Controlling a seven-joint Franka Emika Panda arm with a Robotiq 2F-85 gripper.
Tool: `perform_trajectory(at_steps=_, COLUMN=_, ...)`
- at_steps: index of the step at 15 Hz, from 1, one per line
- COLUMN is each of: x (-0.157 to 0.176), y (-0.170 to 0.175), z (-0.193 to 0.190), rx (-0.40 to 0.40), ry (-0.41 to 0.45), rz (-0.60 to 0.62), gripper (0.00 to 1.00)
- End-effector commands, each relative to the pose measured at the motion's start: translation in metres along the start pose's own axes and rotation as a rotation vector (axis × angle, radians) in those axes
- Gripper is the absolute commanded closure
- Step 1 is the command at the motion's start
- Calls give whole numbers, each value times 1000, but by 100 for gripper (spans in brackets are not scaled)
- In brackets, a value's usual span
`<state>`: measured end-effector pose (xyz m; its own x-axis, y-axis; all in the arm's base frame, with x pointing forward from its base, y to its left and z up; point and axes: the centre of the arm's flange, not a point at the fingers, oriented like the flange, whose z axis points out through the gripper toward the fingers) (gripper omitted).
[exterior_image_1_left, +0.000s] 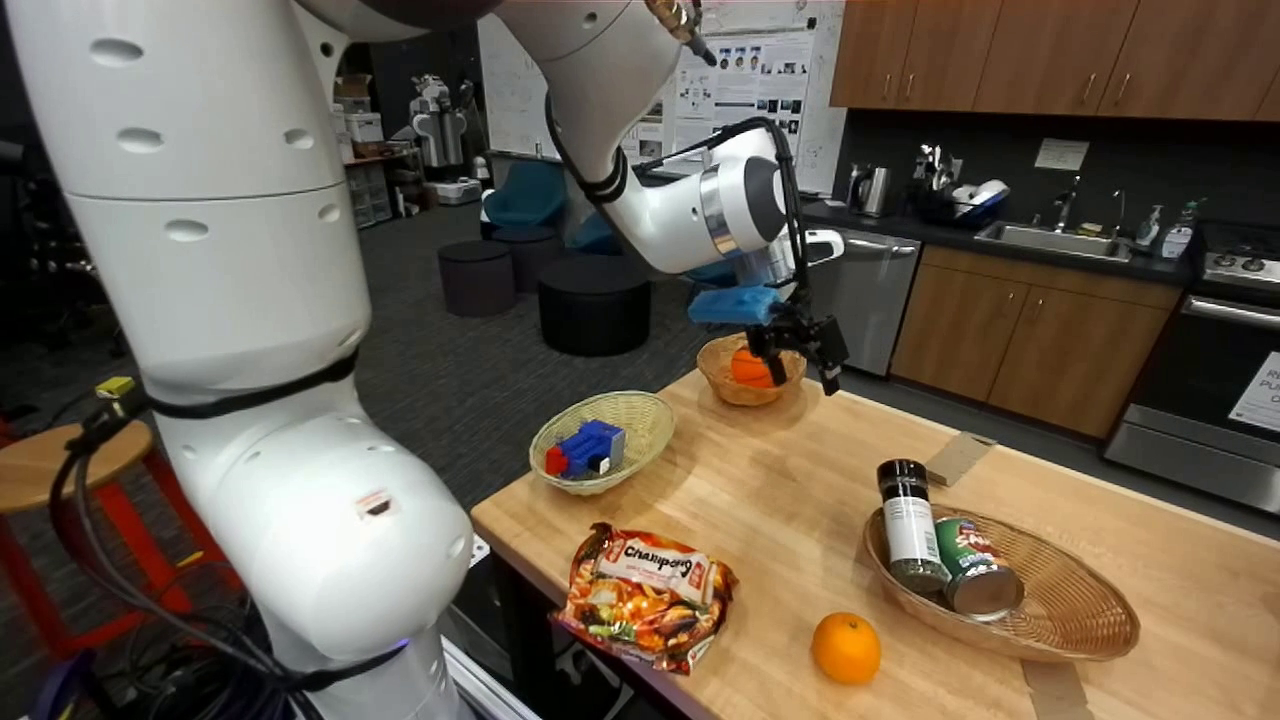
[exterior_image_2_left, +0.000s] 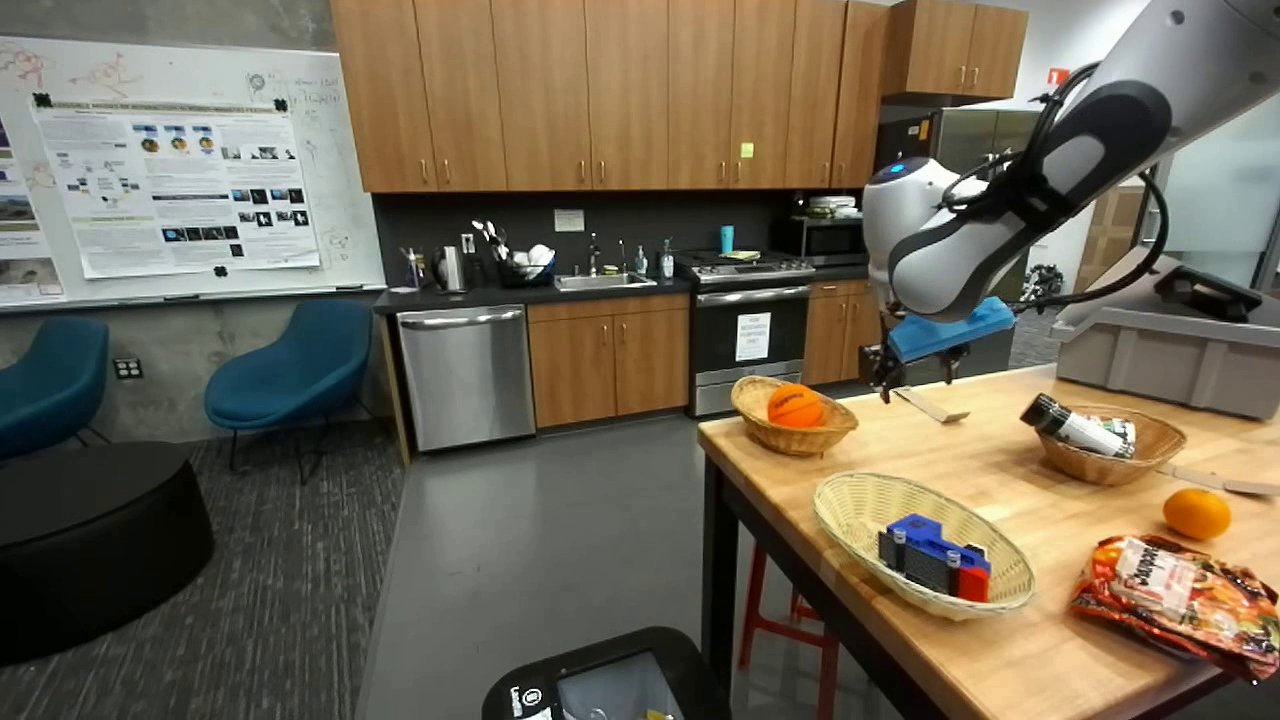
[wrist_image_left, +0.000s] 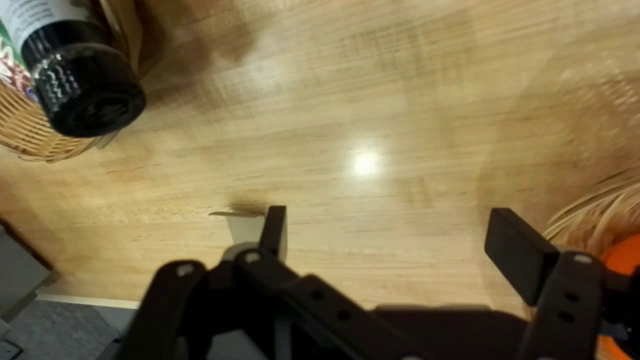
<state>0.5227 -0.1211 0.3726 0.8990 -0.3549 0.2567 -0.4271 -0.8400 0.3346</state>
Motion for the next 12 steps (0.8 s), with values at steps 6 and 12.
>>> perform_trajectory(at_steps=6, x=-53, y=-17, z=-18, rx=-16, ry=-117, rz=-117, gripper=0)
perform_trajectory(at_steps=12, x=-44, y=-22, z=-4, rx=-25, ry=-114, rz=-107, gripper=0)
